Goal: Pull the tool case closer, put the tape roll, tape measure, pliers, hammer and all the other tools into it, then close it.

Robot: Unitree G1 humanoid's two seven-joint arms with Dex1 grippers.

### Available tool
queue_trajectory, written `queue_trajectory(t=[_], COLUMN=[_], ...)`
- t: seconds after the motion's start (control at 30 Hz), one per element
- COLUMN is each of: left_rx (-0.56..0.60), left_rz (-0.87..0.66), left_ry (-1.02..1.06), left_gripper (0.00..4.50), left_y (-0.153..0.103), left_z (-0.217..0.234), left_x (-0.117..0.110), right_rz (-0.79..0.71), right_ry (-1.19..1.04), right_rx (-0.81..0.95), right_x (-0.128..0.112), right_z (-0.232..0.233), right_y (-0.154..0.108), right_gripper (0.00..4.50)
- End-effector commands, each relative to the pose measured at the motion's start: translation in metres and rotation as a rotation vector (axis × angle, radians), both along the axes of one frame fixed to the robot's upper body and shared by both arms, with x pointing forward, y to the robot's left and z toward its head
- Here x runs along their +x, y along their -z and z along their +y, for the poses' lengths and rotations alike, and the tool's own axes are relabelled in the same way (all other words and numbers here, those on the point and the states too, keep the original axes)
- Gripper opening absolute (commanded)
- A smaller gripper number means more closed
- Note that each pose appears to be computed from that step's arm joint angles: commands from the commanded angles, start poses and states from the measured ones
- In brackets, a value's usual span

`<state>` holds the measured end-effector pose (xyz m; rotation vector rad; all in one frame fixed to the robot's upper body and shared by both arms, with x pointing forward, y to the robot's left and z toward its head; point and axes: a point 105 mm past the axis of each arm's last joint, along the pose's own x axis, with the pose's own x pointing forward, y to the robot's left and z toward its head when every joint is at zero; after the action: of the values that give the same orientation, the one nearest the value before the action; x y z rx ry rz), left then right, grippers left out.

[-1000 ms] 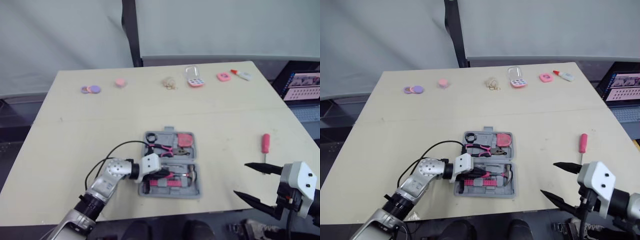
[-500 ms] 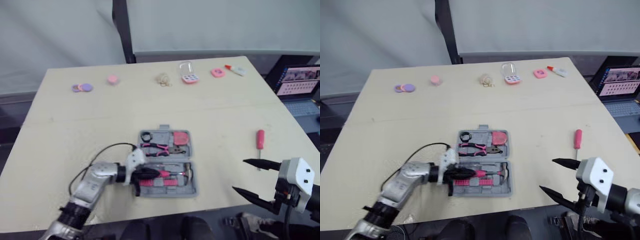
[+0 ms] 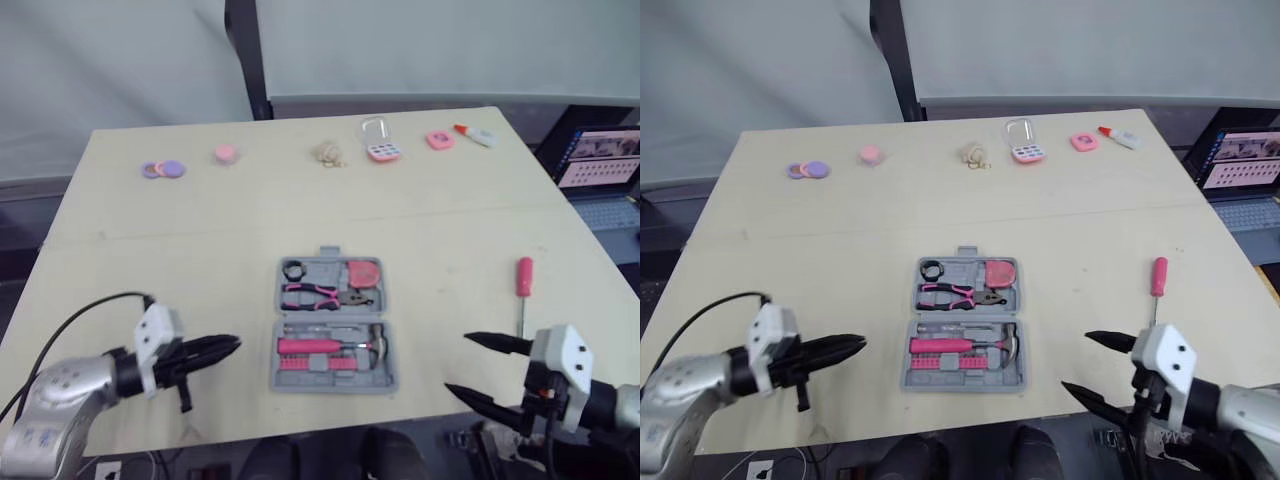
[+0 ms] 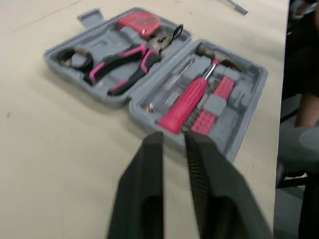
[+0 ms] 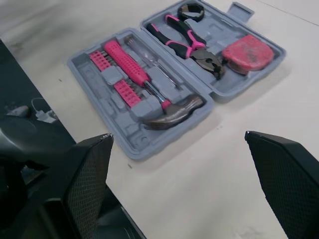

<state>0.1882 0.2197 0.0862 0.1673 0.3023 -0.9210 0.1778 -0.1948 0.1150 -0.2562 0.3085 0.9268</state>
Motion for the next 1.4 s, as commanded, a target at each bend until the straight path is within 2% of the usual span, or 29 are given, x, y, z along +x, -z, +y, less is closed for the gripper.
queue_trajectory(t=[0.03,0.1,0.13,0.17,0.3,0.53,0.7,0.83,0.93,1.07,1.17,1.23,1.4], left_rx=[0.024,0.028,0.041,0.041,0.039,-0.008,-0.089,-0.108,-0.123,-0.075,-0.081,-0.091,-0.098], left_rz=[-0.049,-0.045,-0.057,-0.055,-0.05,-0.067,-0.145,-0.204,-0.254,-0.294,-0.302,-0.298,-0.312], left_ry=[-0.045,-0.072,-0.088,-0.104,-0.114,-0.083,0.061,0.266,0.297,0.346,0.317,0.321,0.336], left_gripper=[2.78,3.6,4.25,4.48,4.48,4.48,4.48,4.48,4.48,4.48,4.48,4.48,4.48], left_y=[-0.004,-0.001,0.001,0.003,0.006,0.001,-0.027,-0.047,-0.056,-0.051,-0.048,-0.047,-0.048], left_z=[0.011,0.015,0.018,0.022,0.029,0.021,-0.007,-0.039,-0.046,-0.049,-0.047,-0.05,-0.057], left_x=[-0.017,-0.025,-0.029,-0.033,-0.043,-0.039,-0.022,-0.022,-0.012,-0.006,0.0,0.001,0.005], right_rz=[-0.027,-0.019,-0.015,-0.012,-0.01,-0.017,-0.024,-0.058,-0.062,-0.084,-0.086,-0.044,0.136], right_ry=[-0.007,-0.008,-0.007,-0.007,-0.009,-0.012,0.042,0.159,0.241,0.409,0.596,0.716,0.842], right_rx=[-0.01,-0.013,-0.012,-0.009,-0.007,-0.008,-0.025,-0.032,-0.031,-0.024,-0.038,-0.008,-0.008], right_x=[-0.001,-0.003,-0.004,-0.004,-0.002,0.001,0.006,0.013,0.015,0.024,0.037,0.042,0.062], right_z=[0.003,0.002,0.002,0.003,0.004,0.005,-0.006,-0.025,-0.036,-0.054,-0.082,-0.098,-0.112], right_y=[0.0,0.003,0.005,0.006,0.008,0.007,0.001,-0.014,-0.021,-0.031,-0.036,-0.036,-0.028], right_gripper=[4.5,4.5,4.5,4.5,4.5,4.5,4.5,4.5,4.5,4.5,4.5,4.5,4.5])
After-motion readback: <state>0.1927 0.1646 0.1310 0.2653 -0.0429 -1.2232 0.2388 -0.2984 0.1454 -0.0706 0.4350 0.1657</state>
